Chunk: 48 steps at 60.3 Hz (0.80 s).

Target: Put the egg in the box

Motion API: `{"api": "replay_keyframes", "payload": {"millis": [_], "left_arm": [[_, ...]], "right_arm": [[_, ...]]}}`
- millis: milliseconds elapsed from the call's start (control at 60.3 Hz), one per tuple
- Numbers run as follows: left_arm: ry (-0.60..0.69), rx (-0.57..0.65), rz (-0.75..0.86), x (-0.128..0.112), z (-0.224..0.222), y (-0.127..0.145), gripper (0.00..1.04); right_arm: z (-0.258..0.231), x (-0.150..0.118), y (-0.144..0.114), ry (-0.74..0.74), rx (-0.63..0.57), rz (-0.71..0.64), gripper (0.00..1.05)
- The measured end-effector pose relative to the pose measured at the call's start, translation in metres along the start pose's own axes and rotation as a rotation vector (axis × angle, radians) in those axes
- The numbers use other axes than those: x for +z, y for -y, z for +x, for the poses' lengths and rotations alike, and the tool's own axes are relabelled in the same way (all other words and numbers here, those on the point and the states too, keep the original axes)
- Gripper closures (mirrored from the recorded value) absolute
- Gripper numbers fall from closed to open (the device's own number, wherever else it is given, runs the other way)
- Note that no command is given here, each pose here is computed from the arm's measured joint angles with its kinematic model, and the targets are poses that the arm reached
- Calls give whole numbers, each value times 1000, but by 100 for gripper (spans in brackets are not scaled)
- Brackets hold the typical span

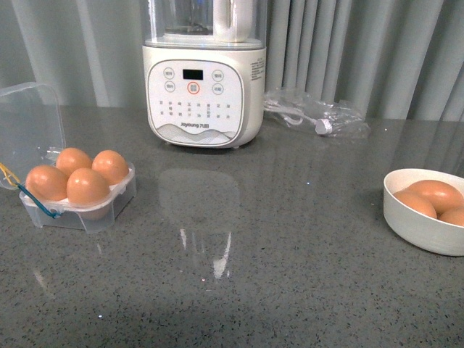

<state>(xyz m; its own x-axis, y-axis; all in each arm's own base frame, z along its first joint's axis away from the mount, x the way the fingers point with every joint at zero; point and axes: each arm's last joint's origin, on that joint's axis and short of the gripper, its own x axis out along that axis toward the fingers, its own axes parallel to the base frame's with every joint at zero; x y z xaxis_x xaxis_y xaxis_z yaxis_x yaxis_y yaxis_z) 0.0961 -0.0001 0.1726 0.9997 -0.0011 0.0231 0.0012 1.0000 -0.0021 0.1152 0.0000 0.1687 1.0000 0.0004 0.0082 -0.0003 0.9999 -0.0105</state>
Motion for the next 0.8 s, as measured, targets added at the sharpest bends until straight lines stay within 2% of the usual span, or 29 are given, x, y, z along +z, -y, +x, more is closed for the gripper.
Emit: {"api": "replay_keyframes", "payload": {"millis": [431,514,796], "left_arm": [[0,0,0,0,0,0,7],[0,0,0,0,0,0,7],[2,0,0,0,0,0,7]], "right_arm": [[-8,-1,0,0,0,0,102],[-15,-5,0,-36,1,0,102],[-18,-3,0,-6,0,-1,101]]}}
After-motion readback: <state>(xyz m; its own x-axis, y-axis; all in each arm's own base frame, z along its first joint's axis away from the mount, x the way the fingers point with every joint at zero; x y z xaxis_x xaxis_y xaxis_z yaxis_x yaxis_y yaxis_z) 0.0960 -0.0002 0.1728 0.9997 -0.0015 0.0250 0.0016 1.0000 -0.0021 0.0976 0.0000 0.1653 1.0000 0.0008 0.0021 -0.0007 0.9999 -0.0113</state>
